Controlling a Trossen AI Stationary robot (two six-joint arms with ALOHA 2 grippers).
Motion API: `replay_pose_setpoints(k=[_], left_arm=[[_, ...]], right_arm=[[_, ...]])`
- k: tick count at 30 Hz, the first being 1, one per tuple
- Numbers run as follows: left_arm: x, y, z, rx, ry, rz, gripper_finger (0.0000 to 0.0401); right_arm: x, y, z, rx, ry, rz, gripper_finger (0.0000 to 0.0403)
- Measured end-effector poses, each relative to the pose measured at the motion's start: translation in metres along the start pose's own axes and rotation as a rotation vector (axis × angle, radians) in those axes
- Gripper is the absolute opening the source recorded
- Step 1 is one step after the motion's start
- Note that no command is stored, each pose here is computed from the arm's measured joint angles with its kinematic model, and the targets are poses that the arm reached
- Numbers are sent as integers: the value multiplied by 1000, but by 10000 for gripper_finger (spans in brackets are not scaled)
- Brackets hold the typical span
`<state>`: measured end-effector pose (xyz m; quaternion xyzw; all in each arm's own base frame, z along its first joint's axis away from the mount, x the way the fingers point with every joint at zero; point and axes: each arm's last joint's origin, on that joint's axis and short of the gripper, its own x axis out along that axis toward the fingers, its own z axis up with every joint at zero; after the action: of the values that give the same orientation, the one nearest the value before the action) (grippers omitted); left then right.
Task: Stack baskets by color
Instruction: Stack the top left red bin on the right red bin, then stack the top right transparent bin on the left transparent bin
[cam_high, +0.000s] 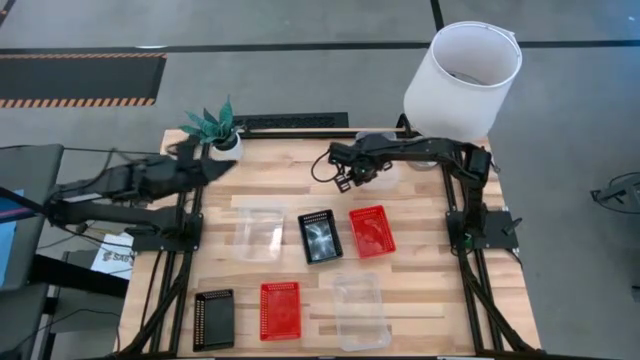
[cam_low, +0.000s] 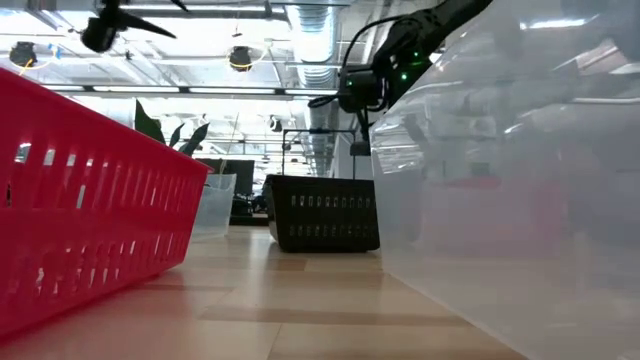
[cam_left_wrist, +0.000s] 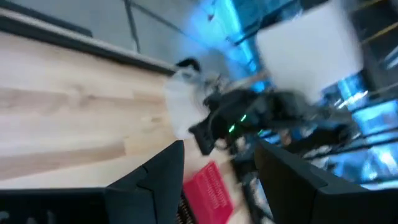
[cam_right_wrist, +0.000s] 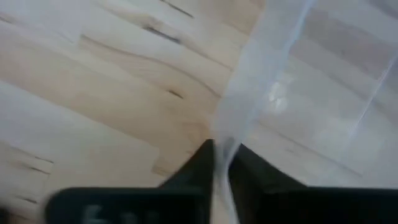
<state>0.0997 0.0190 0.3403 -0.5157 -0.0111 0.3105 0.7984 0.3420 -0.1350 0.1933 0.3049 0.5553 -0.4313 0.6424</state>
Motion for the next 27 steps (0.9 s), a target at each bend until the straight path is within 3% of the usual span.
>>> replay_pose_setpoints(k=[2,10,19,27], left_arm=[[-11,7,4,-18,-16,2,183],[-29,21,10,-11,-23,13,183],[-36,28,11,23,-17,30,183],[-38,30,11,23,-22,34,183]], right_arm=[[0,-1,1,4,-1,2,18],[-22,-2,11,40,11,11,7],[-102,17,27,117,-119,153,3],[-196,56,-4,136,-272,438,1]])
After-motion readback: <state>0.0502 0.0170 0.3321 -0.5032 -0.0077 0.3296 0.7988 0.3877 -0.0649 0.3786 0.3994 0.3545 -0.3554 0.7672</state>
